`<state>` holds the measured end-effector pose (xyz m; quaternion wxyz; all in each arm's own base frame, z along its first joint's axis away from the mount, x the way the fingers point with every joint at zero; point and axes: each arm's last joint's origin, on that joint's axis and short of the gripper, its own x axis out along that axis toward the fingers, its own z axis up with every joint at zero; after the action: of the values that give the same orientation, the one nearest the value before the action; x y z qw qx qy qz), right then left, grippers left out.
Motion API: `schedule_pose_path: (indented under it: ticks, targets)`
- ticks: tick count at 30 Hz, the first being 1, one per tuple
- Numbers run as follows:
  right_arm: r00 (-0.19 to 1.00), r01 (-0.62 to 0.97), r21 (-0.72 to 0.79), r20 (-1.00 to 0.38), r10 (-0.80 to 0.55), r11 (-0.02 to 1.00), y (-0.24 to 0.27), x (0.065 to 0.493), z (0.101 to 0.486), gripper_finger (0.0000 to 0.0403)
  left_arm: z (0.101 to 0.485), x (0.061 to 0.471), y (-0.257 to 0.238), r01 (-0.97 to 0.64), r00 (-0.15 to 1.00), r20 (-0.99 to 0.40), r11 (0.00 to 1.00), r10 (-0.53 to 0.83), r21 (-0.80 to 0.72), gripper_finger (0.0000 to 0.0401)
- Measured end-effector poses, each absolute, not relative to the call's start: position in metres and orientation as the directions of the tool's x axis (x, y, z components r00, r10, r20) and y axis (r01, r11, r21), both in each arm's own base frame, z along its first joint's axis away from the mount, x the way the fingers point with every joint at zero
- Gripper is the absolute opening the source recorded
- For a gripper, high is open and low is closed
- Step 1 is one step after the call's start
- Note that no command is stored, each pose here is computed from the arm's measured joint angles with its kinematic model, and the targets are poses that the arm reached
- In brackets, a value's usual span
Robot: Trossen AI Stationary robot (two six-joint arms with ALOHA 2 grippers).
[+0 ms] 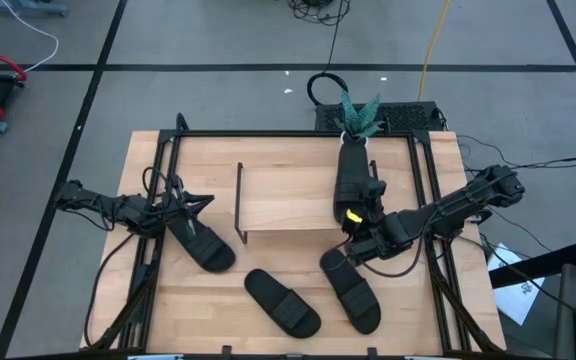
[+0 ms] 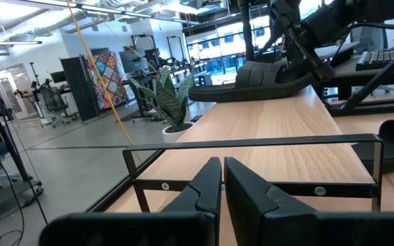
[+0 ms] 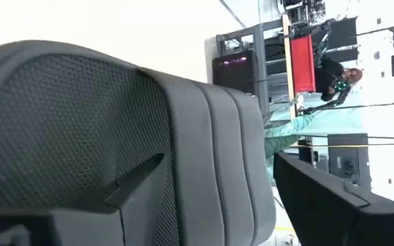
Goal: Pick and place slides into the shelf
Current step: Put the black slipper on the shelf
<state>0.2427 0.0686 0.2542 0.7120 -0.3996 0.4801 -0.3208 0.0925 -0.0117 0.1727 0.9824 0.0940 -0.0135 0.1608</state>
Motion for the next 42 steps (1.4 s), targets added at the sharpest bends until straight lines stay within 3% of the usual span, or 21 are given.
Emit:
schedule_pose_path:
  ticks: [4,9,11,30,42]
  targets:
    - [0.334,0.075,-0.874,-0.431,-0.838,0.48,0.069,0.243,0.254,0.0184,0.173,0.093,-0.012,-0.318,0.948,0.057,0.931,0.313,0.181,0.0026]
    - [0.333,0.047,-0.87,-0.45,-0.829,0.491,0.07,0.243,0.254,0.0037,0.173,0.093,-0.012,-0.318,0.948,0.057,0.931,0.313,0.181,0.0026]
    - [0.334,0.035,-0.872,-0.45,-0.828,0.488,0.07,0.243,0.254,0.0015,0.173,0.093,-0.012,-0.319,0.948,0.057,0.93,0.314,0.181,0.0026]
    - [0.454,0.036,-0.895,-0.382,-0.805,0.445,0.098,0.235,0.256,0.0002,0.173,0.093,-0.012,-0.319,0.948,0.057,0.93,0.314,0.181,0.0026]
    - [0.459,0.056,-0.822,-0.483,-0.746,0.567,0.106,0.233,0.253,0.0001,0.173,0.093,-0.012,-0.318,0.948,0.057,0.93,0.313,0.181,0.0026]
